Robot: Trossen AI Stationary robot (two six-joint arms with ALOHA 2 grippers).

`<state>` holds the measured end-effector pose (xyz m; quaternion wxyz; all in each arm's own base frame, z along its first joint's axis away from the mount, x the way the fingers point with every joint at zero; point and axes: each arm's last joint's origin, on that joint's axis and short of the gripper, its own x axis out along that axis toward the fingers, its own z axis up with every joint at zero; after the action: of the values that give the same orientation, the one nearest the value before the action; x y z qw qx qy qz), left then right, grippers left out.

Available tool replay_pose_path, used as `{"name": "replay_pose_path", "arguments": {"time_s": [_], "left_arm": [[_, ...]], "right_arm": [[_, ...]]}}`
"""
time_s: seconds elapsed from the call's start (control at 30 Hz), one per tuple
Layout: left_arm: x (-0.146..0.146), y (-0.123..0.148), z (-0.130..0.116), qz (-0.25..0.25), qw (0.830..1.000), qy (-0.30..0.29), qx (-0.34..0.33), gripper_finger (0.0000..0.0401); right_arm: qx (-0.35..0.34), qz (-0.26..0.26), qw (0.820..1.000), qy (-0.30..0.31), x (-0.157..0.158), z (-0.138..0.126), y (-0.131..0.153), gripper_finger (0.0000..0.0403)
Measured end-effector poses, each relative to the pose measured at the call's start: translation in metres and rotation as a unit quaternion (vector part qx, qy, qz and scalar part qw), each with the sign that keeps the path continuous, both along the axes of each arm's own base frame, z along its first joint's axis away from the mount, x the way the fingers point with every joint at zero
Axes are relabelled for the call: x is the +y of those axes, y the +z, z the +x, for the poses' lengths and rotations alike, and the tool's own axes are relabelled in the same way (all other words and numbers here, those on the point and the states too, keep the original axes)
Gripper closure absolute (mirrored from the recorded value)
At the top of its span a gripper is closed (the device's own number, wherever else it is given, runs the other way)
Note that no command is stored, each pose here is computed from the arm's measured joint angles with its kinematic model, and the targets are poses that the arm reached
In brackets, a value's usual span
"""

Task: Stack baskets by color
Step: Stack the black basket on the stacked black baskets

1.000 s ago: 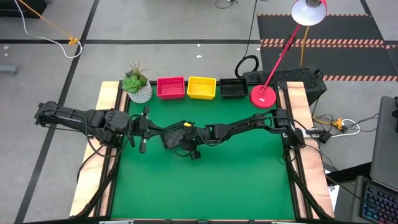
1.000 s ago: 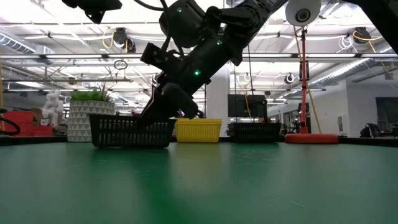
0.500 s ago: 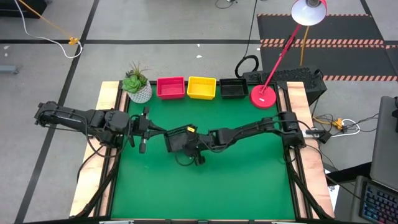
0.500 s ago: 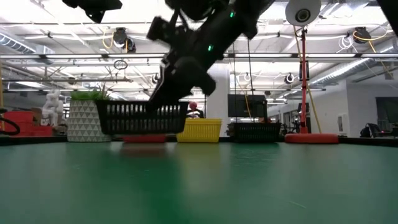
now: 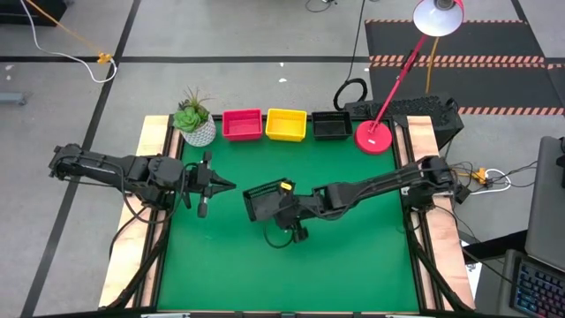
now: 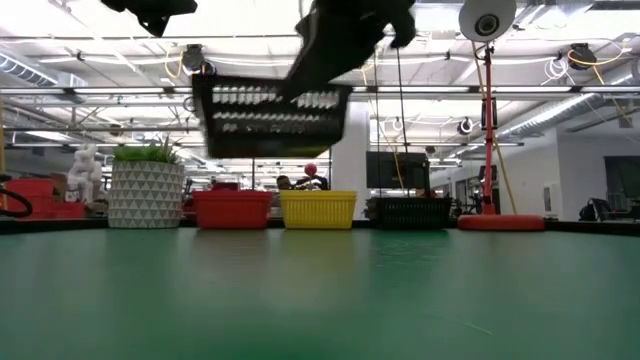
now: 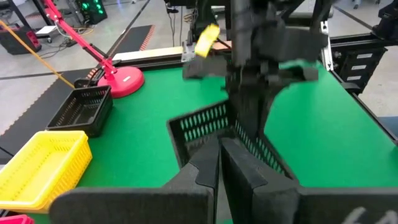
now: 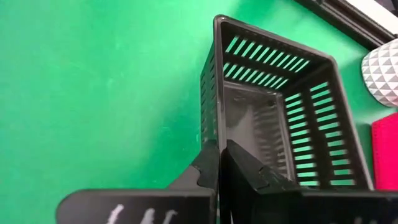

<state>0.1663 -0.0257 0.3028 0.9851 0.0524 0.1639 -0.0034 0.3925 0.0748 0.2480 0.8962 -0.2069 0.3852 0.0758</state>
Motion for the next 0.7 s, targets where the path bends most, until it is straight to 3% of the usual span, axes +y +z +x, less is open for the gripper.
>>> {"name": "replay_pose_path", "arguments": {"time_s": [0.7], "left_arm": [[0.000, 0.000, 0.000, 0.000, 1.000, 0.000, 0.000, 0.0380]], "right_arm": [[0.039, 0.021, 0.999, -0.015, -0.003, -0.075, 0.070, 0.0399]]}}
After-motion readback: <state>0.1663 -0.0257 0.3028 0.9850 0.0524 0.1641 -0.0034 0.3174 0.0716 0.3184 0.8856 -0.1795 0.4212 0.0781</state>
